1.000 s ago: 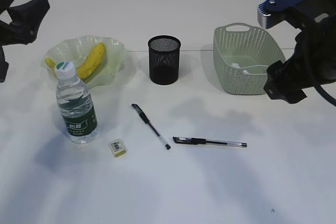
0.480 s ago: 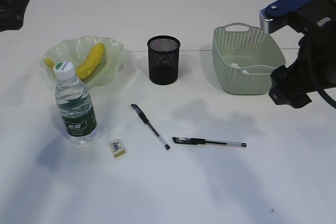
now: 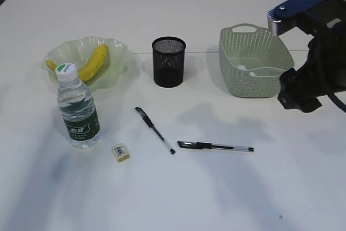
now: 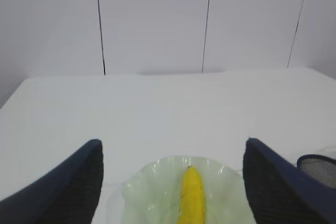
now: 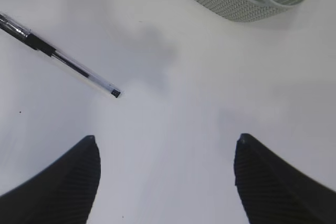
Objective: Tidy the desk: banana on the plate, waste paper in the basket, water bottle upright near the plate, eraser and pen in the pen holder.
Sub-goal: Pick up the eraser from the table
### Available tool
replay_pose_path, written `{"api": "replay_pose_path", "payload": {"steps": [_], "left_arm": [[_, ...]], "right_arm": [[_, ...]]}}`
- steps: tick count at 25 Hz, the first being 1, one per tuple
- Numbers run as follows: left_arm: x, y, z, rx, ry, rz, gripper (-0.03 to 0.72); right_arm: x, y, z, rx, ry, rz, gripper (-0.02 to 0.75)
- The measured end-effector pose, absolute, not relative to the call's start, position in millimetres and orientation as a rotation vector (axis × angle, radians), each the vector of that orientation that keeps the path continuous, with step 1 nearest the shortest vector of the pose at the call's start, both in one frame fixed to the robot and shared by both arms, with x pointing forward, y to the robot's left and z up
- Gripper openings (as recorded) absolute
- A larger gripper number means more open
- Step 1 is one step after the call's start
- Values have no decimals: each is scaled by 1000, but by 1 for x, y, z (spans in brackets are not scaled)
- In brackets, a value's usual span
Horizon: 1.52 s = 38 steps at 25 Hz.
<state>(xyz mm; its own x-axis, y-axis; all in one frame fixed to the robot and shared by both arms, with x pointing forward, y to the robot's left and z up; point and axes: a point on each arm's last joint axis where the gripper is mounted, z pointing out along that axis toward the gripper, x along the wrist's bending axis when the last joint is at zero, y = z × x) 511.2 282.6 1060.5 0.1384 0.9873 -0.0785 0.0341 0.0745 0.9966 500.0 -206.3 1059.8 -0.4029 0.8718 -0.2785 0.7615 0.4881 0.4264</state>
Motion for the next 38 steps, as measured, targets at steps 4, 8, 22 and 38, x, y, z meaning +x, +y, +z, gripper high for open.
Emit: {"api": "replay_pose_path", "payload": {"steps": [4, 8, 22, 38], "left_arm": [[513, 287, 1072, 1338, 1307, 1013, 583], [523, 290, 1104, 1346, 1354, 1027, 583], [505, 288, 1146, 1374, 1668, 780, 582], [469, 240, 1115, 1920, 1756, 454, 582]], "right_arm": [[496, -209, 1058, 1379, 2294, 254, 589], [494, -211, 1057, 1392, 2303, 222, 589], [495, -210, 1058, 1388, 2300, 232, 589], [493, -193, 1058, 1550, 2314, 487, 589]]}}
